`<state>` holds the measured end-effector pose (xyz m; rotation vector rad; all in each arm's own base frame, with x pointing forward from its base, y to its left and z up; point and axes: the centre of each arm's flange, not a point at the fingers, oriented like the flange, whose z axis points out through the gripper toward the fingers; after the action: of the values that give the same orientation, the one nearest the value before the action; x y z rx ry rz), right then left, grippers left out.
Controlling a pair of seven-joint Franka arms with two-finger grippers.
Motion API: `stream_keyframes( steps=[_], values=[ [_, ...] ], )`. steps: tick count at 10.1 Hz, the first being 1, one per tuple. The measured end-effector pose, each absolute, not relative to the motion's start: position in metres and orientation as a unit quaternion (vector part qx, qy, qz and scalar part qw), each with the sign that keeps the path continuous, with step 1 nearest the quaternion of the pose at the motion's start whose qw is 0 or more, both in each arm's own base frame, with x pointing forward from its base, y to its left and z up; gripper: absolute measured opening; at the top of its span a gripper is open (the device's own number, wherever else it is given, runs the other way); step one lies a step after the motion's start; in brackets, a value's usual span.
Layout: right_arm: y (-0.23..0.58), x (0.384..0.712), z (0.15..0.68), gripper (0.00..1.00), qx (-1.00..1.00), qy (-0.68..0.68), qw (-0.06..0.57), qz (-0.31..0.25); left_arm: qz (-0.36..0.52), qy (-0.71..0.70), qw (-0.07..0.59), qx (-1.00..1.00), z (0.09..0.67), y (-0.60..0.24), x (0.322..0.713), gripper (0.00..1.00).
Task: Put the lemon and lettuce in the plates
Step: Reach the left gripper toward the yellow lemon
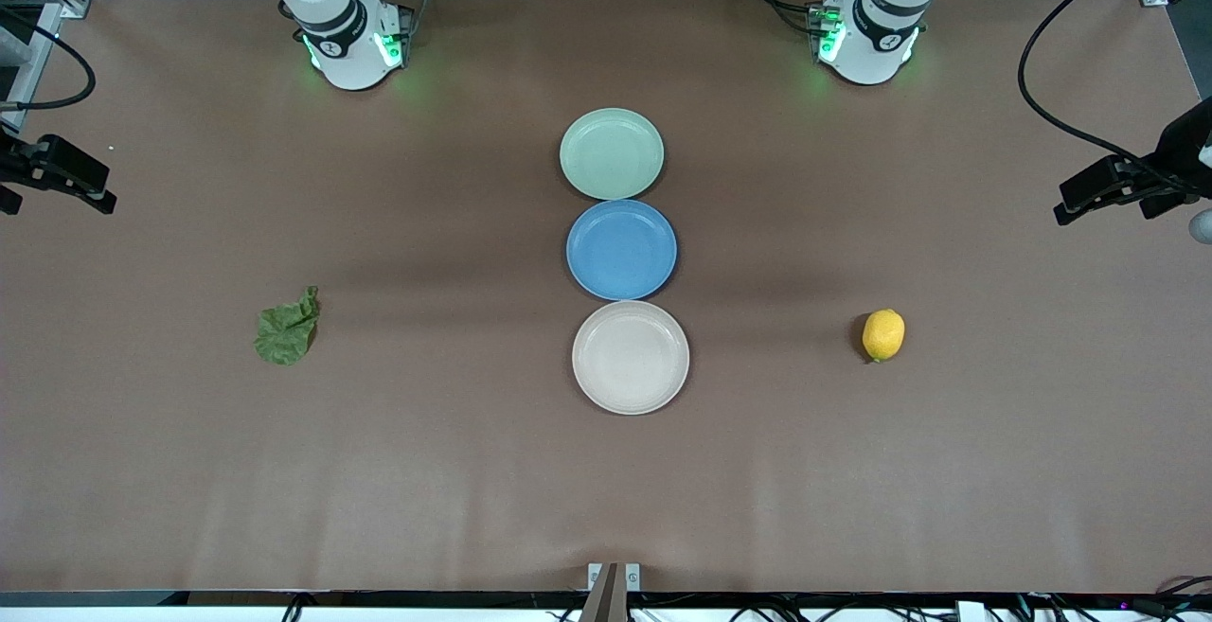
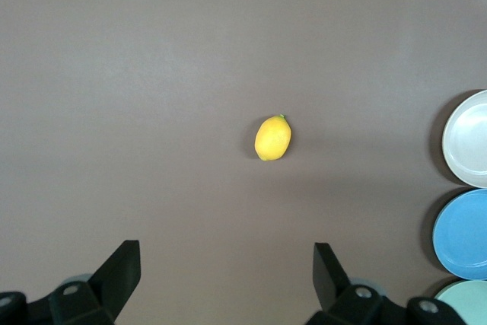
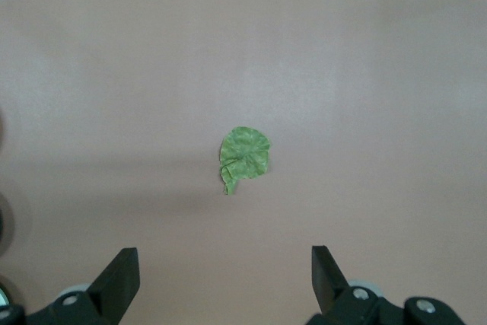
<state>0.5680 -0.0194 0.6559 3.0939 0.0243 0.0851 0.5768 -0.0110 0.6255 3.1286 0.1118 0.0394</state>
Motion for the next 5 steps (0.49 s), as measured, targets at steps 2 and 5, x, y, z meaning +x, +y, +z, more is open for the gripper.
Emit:
stream_keyframes(
  steps=[2,5],
  values=[
    [-0.0194,0.568,0.6559,1.0,0.999,0.008,0.023,0.027,0.014,0.036,0.005,0.999,0.627,-0.0109,0.5763,1.0],
    [-0.0194,0.568,0.6558,1.0,0.999,0.008,0.023,0.027,0.009,0.033,0.005,0.999,0.6246,-0.014,0.5759,1.0]
  ],
)
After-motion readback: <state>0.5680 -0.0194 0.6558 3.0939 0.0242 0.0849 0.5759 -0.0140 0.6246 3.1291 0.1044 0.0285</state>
